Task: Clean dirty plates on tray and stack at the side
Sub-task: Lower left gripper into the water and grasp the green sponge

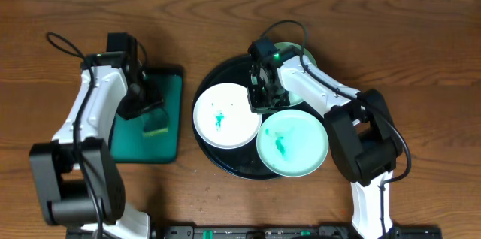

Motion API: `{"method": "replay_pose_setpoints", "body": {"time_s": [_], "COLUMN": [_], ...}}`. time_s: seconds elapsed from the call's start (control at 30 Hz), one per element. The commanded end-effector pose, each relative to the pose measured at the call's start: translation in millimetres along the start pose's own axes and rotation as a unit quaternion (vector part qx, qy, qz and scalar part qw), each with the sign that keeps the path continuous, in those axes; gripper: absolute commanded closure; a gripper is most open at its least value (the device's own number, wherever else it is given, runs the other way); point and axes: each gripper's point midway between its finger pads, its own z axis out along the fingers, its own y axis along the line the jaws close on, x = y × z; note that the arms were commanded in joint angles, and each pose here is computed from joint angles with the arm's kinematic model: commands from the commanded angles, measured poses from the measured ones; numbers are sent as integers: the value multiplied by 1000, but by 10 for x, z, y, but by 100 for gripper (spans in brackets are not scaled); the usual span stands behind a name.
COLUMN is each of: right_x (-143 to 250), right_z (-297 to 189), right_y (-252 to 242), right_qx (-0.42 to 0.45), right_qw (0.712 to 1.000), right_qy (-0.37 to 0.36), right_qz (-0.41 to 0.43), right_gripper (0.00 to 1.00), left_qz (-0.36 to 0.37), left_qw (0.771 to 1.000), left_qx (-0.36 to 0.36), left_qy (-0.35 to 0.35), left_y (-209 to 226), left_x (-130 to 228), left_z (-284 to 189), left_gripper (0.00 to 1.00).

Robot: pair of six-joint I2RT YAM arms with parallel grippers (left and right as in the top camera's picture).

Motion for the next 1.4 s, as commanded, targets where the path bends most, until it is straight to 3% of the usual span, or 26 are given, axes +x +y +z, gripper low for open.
{"method": "replay_pose_setpoints", "body": {"time_s": [0.0, 0.1, 0.17, 0.5, 0.83, 0.97, 1.1, 1.3, 1.37], "right_x": [54, 67, 76, 92, 115, 132, 140, 140, 139], "right_z": [64, 64, 63, 63, 62, 61, 60, 60, 60], "right_y": [17, 11, 8, 2, -8, -15, -18, -18, -17], "right_qx": [-3, -2, -1, 0, 2, 3, 4, 4, 4], "right_qw": [1000, 1000, 1000, 1000, 1000, 1000, 999, 999, 1000], "right_qy": [14, 17, 19, 22, 26, 30, 32, 32, 31], "right_qz": [-2, -2, -1, 0, 1, 2, 3, 3, 2], "right_gripper": [97, 97, 97, 97, 98, 98, 98, 98, 98], "left_qz": [-15, -55, -71, -71, -74, -74, -73, -72, -72], "left_qw": [1000, 998, 997, 997, 995, 995, 996, 997, 997], "left_qx": [-4, -13, -13, -38, -57, -59, -54, -39, -36], "left_qy": [15, 20, 17, -16, 29, 34, 21, -12, -20], "left_y": [30, 57, 52, 136, 194, 198, 176, 128, 122], "left_x": [20, 18, -4, -159, -73, -75, -133, -211, -217], "left_z": [92, 152, 187, 244, 564, 642, 576, 346, 281], "left_gripper": [54, 54, 46, 40, 41, 53, 53, 36, 35]}}
